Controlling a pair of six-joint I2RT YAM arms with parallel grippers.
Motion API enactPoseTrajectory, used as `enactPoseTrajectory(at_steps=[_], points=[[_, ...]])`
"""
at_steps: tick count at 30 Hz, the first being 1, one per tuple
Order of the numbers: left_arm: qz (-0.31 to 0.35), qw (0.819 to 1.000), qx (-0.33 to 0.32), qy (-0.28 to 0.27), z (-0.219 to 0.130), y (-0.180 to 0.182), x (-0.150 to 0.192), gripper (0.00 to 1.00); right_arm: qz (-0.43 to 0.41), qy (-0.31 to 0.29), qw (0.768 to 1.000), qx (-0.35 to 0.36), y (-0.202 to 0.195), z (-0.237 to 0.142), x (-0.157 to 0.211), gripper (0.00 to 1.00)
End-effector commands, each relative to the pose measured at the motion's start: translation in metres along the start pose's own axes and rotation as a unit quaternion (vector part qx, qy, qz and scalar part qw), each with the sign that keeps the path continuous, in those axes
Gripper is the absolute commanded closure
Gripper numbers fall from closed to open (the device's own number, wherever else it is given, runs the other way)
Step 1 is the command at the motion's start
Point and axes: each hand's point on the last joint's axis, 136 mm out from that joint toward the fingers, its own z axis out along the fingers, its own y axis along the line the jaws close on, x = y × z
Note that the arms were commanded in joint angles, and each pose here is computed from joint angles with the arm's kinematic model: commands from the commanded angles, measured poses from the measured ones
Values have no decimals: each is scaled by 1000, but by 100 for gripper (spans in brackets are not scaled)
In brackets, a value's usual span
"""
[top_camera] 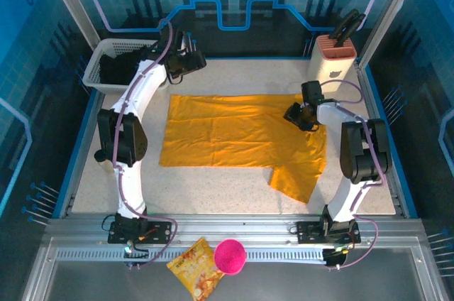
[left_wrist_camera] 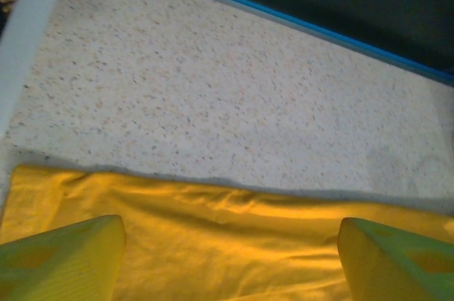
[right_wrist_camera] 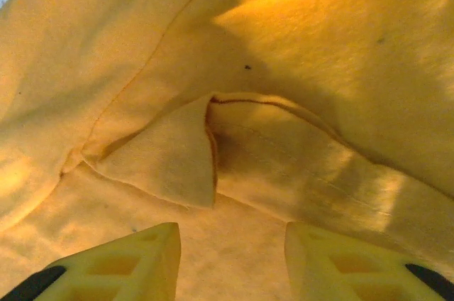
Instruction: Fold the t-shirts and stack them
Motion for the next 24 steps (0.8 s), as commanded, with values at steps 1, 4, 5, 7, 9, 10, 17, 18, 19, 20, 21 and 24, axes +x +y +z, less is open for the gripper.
enactPoseTrajectory(at_steps=[1, 4, 5, 7, 9, 10, 17, 18, 19, 20, 21, 24], points=[[35, 999, 38, -2, -25, -24, 5, 21, 8, 6, 1000, -19, 14, 8, 8, 62], [44, 998, 40, -9, -34, -28, 7, 20, 7, 8, 1000, -17, 15, 12, 8, 65], [45, 998, 39, -9, -36, -28, 8, 20, 9, 7, 1000, -15, 14, 13, 8, 65], [46, 998, 38, -11, -38, -27, 9, 20, 9, 6, 1000, -12, 13, 17, 6, 66], [49, 998, 37, -12, -39, -26, 10, 20, 8, 5, 1000, -5, 12, 19, 5, 67], [50, 998, 36, -12, -40, -25, 10, 21, 7, 4, 1000, -2, 11, 20, 4, 67], [53, 998, 32, -13, -41, -24, 10, 20, 5, -4, 1000, -7, 17, 23, -4, 69], [54, 998, 32, -13, -41, -24, 10, 20, 5, -6, 1000, -8, 18, 22, -6, 70], [55, 998, 32, -14, -42, -24, 10, 20, 5, -7, 1000, -9, 19, 21, -6, 70], [55, 998, 32, -14, -43, -24, 10, 21, 4, -9, 1000, -11, 20, 19, -8, 70], [56, 998, 31, -14, -43, -24, 10, 20, 3, -11, 1000, -13, 22, 18, -9, 70], [58, 998, 30, -17, -45, -24, 9, 20, 1, -17, 1000, -10, 23, 14, -13, 69]])
